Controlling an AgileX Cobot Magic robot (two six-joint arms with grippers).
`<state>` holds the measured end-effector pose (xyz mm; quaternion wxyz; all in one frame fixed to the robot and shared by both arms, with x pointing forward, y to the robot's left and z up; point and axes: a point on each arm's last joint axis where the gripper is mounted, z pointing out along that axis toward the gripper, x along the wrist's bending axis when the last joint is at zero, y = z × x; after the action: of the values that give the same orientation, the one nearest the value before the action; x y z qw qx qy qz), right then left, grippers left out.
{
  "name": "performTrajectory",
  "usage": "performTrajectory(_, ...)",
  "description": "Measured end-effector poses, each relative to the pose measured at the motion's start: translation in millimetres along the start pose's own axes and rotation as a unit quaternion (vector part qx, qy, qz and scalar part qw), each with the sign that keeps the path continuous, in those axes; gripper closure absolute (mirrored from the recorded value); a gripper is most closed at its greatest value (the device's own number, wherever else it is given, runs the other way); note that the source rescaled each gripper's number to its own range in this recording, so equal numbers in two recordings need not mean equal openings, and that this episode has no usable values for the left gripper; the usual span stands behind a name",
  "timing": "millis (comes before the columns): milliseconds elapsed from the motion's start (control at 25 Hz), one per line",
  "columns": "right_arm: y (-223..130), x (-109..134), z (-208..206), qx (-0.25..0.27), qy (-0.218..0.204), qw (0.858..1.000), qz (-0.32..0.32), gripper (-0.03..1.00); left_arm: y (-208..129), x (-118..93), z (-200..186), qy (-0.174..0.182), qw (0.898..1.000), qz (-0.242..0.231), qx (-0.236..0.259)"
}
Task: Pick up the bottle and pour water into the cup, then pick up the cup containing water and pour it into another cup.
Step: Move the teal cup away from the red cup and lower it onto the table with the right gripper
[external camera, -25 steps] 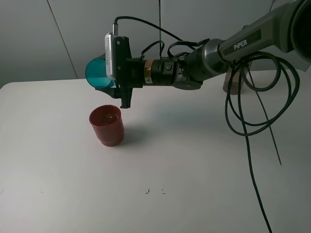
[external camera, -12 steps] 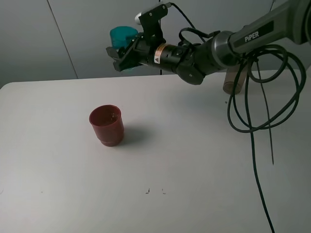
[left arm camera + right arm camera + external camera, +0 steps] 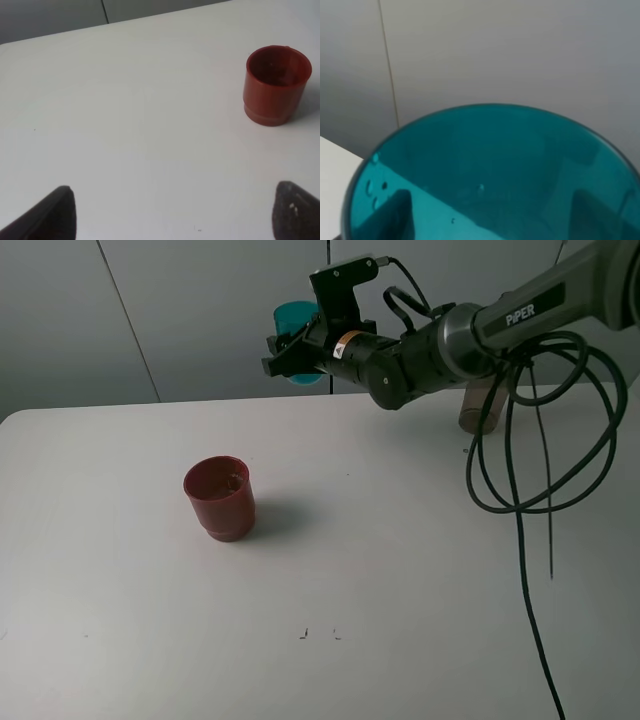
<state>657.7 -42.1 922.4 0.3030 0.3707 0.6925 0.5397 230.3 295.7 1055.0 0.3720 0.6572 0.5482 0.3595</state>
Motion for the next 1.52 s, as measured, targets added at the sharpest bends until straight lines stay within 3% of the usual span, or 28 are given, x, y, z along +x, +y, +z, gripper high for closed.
performTrajectory(360, -37.7, -24.1, 8.1, 0.043, -0.025, 0.999, 0.003, 0.93, 0.0, 0.0, 0.0, 0.0, 1.0, 0.0, 0.0)
performTrajectory(880, -91.0, -52.6, 19.8, 0.031, -0.058, 0.998, 0.016, 0.93, 0.0, 0.0, 0.0, 0.0, 1.0, 0.0, 0.0)
performTrajectory(1520, -112.2, -64.3, 21.9, 0.026, -0.071, 0.997, 0.029, 0.93, 0.0, 0.0, 0.0, 0.0, 1.0, 0.0, 0.0)
